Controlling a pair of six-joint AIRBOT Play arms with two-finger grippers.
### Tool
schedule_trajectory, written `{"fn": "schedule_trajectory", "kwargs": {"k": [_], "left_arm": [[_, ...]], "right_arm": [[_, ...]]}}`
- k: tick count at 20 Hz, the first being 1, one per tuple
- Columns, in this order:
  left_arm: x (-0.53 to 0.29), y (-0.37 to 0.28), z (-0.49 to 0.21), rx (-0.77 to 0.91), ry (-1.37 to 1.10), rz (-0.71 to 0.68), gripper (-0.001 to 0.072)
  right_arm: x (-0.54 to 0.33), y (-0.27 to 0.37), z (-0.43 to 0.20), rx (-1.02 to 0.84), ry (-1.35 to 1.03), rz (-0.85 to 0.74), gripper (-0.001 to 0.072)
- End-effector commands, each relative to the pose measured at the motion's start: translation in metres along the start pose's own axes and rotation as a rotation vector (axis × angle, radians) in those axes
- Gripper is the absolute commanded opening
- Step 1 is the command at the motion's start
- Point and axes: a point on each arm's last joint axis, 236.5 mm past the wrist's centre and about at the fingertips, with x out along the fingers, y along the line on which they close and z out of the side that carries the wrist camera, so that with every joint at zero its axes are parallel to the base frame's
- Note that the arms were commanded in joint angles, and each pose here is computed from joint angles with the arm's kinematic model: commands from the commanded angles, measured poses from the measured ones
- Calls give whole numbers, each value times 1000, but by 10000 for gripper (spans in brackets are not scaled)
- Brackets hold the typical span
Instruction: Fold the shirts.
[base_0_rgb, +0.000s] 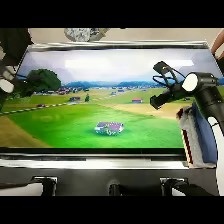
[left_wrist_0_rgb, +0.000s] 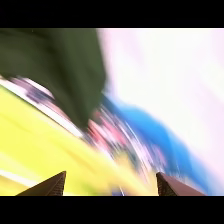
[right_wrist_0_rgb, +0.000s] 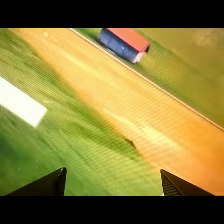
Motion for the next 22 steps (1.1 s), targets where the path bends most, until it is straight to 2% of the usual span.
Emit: {"fn": "schedule_trajectory", "kwargs": {"k": [1, 5, 9, 13, 14, 15, 16, 17, 19, 22], "left_arm": [[59, 83, 37, -501, 122, -27, 720], [109, 112, 27, -544, 132, -76, 720], [136, 90, 55, -541, -60, -162, 720], [163, 77, 49, -602, -95, -182, 713], [167, 69, 48, -583, -93, -192, 630], [169, 60, 49, -557, -95, -205, 453], [170, 51, 51, -544, -98, -219, 211], [169, 45, 53, -536, -101, -230, 26], [158, 23, 57, -455, -83, -268, 25], [97, -37, 76, -134, -110, -373, 24]], "right_arm": [[0, 5, 2, 22, -9, 21, 705], [0, 11, 4, 34, -14, 44, 706], [-1, 19, 4, 45, -13, 78, 705], [-2, 32, 10, 69, -35, 137, 704], [-3, 37, 8, 72, -28, 156, 703], [-3, 40, 6, 74, -19, 170, 703], [-4, 43, 3, 75, -7, 181, 700], [-4, 45, 0, 73, 8, 191, 686], [-5, 47, -6, 59, 33, 198, 674], [-12, 26, -14, -15, 56, 102, 674]]}}
